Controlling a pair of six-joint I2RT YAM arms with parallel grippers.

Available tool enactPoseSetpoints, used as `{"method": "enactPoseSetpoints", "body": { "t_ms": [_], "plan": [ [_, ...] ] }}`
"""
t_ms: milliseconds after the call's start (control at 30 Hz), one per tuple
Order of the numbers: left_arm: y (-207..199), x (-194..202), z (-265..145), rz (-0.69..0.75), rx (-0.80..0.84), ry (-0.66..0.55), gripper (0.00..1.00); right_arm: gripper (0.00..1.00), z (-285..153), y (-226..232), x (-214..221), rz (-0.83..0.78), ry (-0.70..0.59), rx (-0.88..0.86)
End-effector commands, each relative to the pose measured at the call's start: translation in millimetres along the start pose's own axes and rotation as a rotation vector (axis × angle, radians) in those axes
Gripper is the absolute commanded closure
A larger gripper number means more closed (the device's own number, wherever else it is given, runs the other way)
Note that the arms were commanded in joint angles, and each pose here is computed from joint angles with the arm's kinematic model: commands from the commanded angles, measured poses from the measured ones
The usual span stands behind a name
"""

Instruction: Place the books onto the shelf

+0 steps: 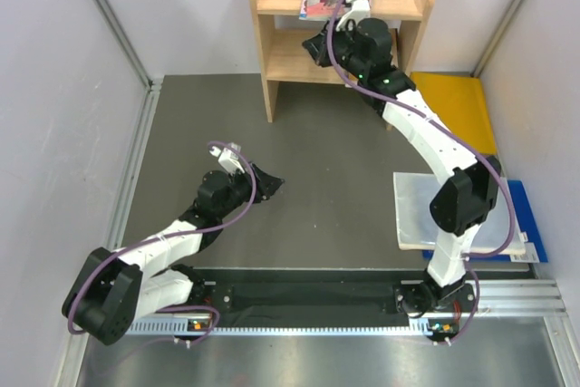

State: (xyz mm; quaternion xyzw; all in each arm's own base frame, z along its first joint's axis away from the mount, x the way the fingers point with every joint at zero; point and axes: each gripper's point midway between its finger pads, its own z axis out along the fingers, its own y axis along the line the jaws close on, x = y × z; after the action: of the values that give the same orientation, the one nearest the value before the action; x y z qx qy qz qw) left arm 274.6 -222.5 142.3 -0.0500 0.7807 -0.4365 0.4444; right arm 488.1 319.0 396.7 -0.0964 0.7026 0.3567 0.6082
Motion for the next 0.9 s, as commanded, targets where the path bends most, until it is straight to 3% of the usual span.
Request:
{"method": "enactPoseSetpoints", "body": {
  "t_ms": [0,533,867],
  "plan": [
    [-8,-7,1,0.016,0.034,-0.033,0.48,0.93,-28,3,-59,-0.05,-0.146,0.026],
    [-8,-5,1,0.01,0.039,-0.03,0.48,0.93,-62,-27,-94,-0.066,-0.265,0.172],
    [-7,-7,-3,0.03,0.028,-0.033,0.49,0.93,-56,-42,-98,-0.04,-0.294,0.223]
  ]
}}
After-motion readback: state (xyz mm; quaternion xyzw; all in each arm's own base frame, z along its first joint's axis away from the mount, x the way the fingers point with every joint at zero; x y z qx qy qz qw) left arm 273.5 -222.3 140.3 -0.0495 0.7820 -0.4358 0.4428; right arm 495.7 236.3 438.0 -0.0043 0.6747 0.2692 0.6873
